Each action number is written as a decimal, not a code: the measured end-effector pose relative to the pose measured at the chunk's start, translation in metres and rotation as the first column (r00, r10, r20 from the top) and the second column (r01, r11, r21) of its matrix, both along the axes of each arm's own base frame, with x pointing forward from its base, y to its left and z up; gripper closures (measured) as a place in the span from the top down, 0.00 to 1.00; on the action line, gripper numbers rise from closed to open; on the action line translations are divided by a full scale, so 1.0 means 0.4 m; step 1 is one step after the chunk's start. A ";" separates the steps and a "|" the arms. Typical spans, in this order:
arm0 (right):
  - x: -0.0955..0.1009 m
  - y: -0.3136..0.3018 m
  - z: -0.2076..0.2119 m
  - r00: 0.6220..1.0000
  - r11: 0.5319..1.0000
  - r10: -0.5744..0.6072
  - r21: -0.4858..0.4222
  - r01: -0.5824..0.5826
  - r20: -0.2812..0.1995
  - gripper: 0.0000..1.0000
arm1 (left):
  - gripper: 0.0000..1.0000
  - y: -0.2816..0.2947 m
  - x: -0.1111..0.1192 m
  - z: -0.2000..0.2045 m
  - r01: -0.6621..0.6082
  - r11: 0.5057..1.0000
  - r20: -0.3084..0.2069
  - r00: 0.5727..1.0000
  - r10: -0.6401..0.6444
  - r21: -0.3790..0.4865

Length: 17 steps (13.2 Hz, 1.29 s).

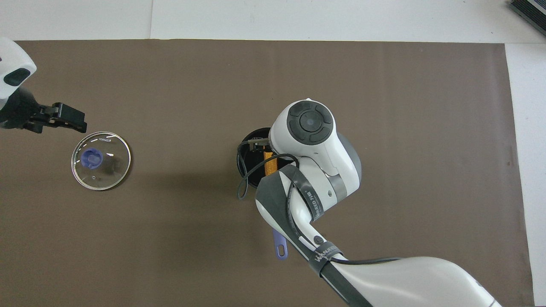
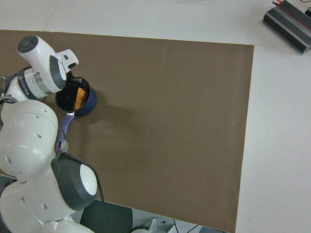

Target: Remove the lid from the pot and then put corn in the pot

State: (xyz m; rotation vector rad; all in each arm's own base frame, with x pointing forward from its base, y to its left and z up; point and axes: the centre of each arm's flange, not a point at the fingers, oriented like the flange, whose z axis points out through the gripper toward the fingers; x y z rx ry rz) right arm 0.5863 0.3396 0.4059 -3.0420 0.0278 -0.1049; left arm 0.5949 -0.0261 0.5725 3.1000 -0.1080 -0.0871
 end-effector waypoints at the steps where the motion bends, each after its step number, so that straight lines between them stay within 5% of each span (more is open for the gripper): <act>1: 0.007 -0.048 0.054 1.000 1.000 -0.023 -0.003 0.023 -0.003 1.00 | 1.00 -0.001 -0.010 0.022 0.001 1.000 -0.006 1.000 -0.001 0.001; 7: 0.012 -0.344 0.287 0.993 0.994 -0.110 -0.032 0.109 -0.030 1.00 | 1.00 0.009 -0.048 0.107 -0.003 1.000 0.003 1.000 0.003 0.000; 17: -0.056 -0.697 0.451 0.989 0.996 -0.087 -0.020 0.085 -0.116 1.00 | 1.00 0.012 -0.087 0.132 -0.002 1.000 -0.004 1.000 0.002 0.000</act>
